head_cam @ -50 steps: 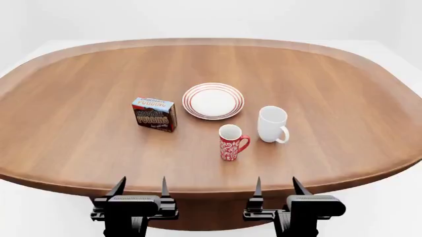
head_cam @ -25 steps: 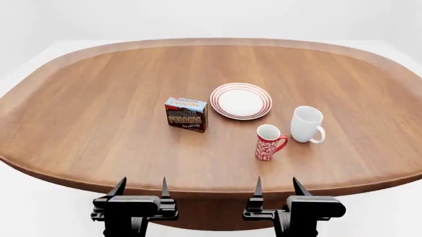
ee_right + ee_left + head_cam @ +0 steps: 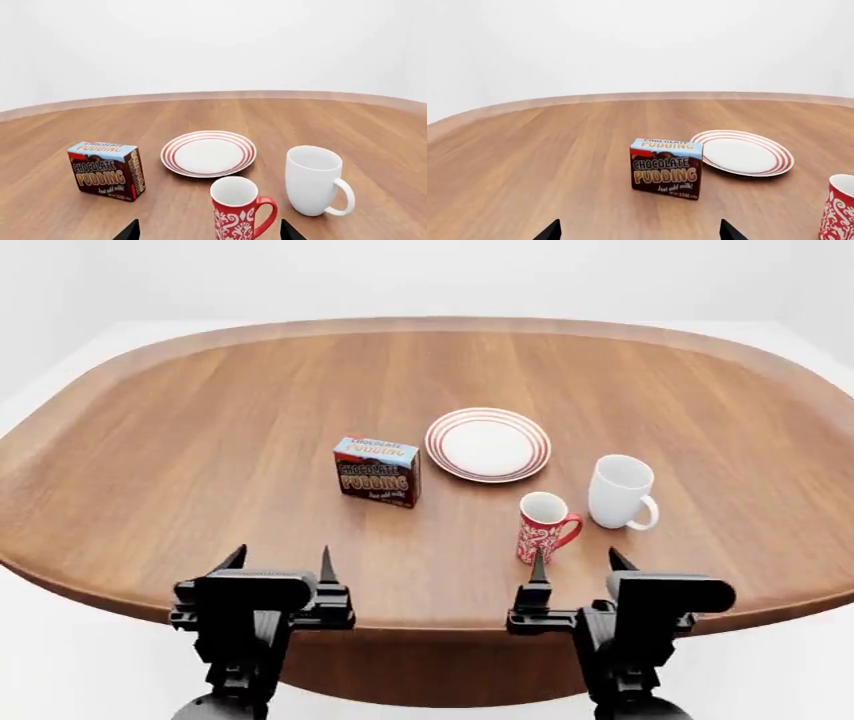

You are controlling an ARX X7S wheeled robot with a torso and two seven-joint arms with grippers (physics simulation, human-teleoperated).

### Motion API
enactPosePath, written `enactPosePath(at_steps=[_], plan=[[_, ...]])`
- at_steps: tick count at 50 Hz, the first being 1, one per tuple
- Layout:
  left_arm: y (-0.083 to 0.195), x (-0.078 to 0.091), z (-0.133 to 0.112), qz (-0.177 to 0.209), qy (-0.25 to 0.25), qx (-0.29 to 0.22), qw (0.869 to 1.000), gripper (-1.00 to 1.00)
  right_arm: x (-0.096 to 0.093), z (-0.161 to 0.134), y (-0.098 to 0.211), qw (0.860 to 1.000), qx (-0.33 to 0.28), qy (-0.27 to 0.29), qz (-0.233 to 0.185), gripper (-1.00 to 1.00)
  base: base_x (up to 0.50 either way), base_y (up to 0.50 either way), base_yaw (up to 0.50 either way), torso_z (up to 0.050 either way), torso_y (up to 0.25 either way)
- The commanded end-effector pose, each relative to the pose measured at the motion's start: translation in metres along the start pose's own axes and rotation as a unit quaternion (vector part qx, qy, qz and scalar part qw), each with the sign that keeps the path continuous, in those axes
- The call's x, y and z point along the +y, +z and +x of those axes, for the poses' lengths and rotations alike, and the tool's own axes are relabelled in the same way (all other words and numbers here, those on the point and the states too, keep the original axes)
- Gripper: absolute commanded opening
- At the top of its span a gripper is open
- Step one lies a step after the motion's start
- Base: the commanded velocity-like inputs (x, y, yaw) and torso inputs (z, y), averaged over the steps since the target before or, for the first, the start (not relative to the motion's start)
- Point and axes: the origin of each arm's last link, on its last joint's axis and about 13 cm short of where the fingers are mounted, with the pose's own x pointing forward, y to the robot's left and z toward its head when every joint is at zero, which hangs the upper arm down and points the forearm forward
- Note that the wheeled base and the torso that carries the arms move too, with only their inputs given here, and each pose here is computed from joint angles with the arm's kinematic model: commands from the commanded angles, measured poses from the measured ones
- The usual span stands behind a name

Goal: Put the chocolate pudding to the right of the plate.

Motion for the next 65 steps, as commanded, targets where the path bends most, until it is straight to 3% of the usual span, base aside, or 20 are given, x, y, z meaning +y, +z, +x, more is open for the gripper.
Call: enactPosePath(at_steps=[1,9,65], plan=[[0.0495,0.0013,0.0114,0.007,-0.014,-0.014,1.000,1.00,-0.0025,0.0064,0.0492,1.000,-0.006,0.020,-0.012,1.00,0.00,0.00,0.00,0.000,0.000],[0.0491,0.0008,0.0119,0.009,-0.013,-0.016,1.000,1.00,-0.0043,0.0044,0.0488,1.000,-0.013,0.018,-0.005,1.00,0.08,0.00,0.00,0.000,0.000],[0.0486,0.0025,0.0120,0.006,-0.011,-0.020,1.000,1.00,-0.0032,0.0037,0.0510,1.000,-0.014,0.025,-0.003,1.00,0.50,0.00,0.00,0.000,0.000]])
